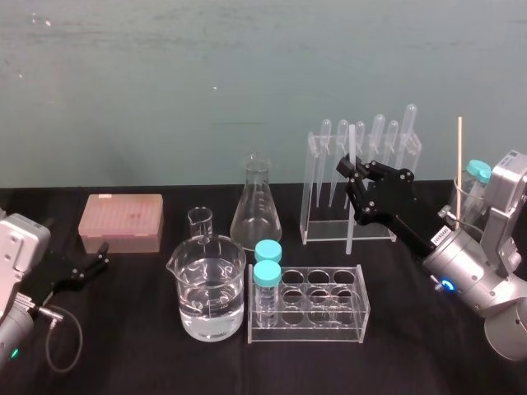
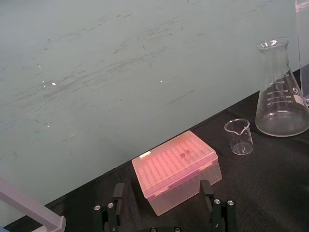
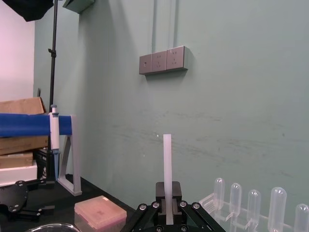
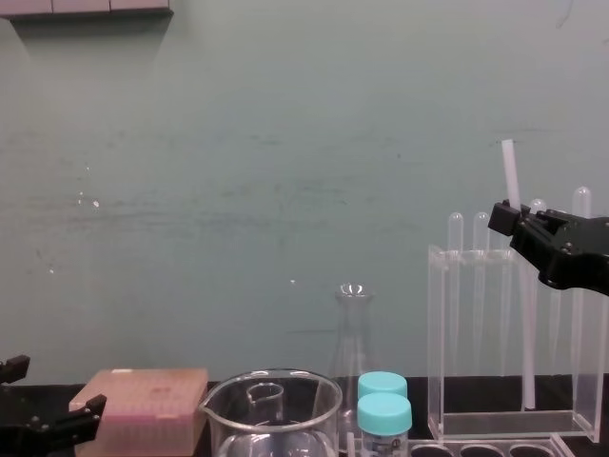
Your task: Pick up the stirring rod with one hand, then place it down.
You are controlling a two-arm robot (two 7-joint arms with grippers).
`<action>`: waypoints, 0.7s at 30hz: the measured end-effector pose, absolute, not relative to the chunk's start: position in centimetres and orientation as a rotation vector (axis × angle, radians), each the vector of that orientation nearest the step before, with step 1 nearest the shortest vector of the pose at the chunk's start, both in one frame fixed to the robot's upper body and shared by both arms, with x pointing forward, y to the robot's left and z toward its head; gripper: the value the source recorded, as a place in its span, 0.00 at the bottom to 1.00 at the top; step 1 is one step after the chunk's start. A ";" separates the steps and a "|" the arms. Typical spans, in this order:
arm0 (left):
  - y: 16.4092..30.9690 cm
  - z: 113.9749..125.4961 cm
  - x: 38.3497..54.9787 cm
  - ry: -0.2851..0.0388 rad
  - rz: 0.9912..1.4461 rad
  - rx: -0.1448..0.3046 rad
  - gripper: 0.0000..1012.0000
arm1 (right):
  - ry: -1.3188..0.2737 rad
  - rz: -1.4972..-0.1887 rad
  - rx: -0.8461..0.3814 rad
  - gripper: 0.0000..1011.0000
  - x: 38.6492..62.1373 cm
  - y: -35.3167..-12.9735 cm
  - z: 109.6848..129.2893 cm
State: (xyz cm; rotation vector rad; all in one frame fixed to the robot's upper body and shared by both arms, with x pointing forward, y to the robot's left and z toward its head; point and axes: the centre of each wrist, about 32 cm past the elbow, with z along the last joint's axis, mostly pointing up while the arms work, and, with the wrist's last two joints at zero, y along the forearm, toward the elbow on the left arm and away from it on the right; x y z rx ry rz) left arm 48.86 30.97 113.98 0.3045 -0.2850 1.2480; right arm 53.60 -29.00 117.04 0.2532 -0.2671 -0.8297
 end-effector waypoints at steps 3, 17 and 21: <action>31.0 114.0 48.9 -0.285 1.248 0.304 0.99 | -0.267 -0.830 0.253 0.07 53.6 -29.0 117.0; 31.0 114.0 48.9 -0.285 1.248 0.304 0.99 | -0.267 -0.830 0.253 0.07 53.6 -29.0 117.0; 31.0 114.0 48.9 -0.285 1.248 0.304 0.99 | -0.267 -0.830 0.253 0.07 53.6 -29.0 117.0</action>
